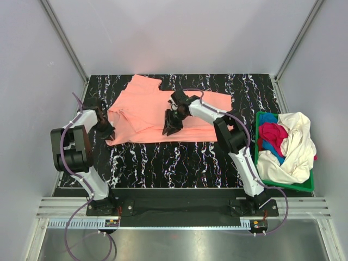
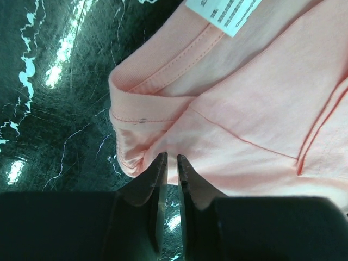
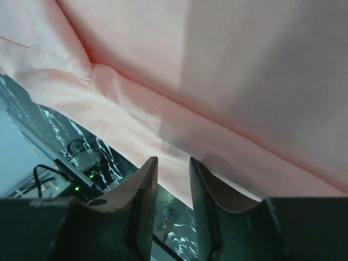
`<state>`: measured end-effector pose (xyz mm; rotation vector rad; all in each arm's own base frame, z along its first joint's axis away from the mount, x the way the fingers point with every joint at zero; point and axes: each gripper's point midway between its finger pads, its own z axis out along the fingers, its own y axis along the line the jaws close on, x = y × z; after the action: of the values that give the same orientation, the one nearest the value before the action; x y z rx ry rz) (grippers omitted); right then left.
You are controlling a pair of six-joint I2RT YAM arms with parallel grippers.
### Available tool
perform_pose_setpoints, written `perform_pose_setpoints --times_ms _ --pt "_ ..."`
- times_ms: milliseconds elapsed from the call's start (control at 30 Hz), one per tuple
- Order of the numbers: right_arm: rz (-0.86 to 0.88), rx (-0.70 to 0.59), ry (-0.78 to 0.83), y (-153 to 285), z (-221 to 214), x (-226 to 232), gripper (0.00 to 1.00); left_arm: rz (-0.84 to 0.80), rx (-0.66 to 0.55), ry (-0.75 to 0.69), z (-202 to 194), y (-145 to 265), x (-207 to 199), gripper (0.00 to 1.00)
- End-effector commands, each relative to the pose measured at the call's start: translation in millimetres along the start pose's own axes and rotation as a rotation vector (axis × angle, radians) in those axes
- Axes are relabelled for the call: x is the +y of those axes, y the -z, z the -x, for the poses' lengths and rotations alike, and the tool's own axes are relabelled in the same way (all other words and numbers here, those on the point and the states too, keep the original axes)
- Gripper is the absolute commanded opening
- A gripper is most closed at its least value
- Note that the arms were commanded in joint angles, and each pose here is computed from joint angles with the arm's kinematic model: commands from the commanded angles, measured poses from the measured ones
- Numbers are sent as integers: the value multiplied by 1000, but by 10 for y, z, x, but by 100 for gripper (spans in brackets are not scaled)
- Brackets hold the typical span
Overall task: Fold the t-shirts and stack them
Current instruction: Fold the tshirt
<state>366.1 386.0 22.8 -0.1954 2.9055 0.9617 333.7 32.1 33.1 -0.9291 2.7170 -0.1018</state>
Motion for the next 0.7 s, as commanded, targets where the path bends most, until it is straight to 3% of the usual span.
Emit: perform_pose_setpoints --times_ms 0,300,500,633,667 --pt "-18 -79 -4 -3 303 -86 38 -24 -32 -7 26 75 -41 18" --pt "-82 -243 -68 411 1127 -449 40 -2 -49 -16 53 150 1 18" --pt "-81 -268 3 876 1034 -288 44 -23 -107 -22 190 340 -77 19" --pt "-124 -241 -1 1071 792 -361 47 -86 -105 -35 167 388 -258 35" --pt "-144 -217 -13 1048 690 -447 47 -103 -99 -27 162 375 -293 36"
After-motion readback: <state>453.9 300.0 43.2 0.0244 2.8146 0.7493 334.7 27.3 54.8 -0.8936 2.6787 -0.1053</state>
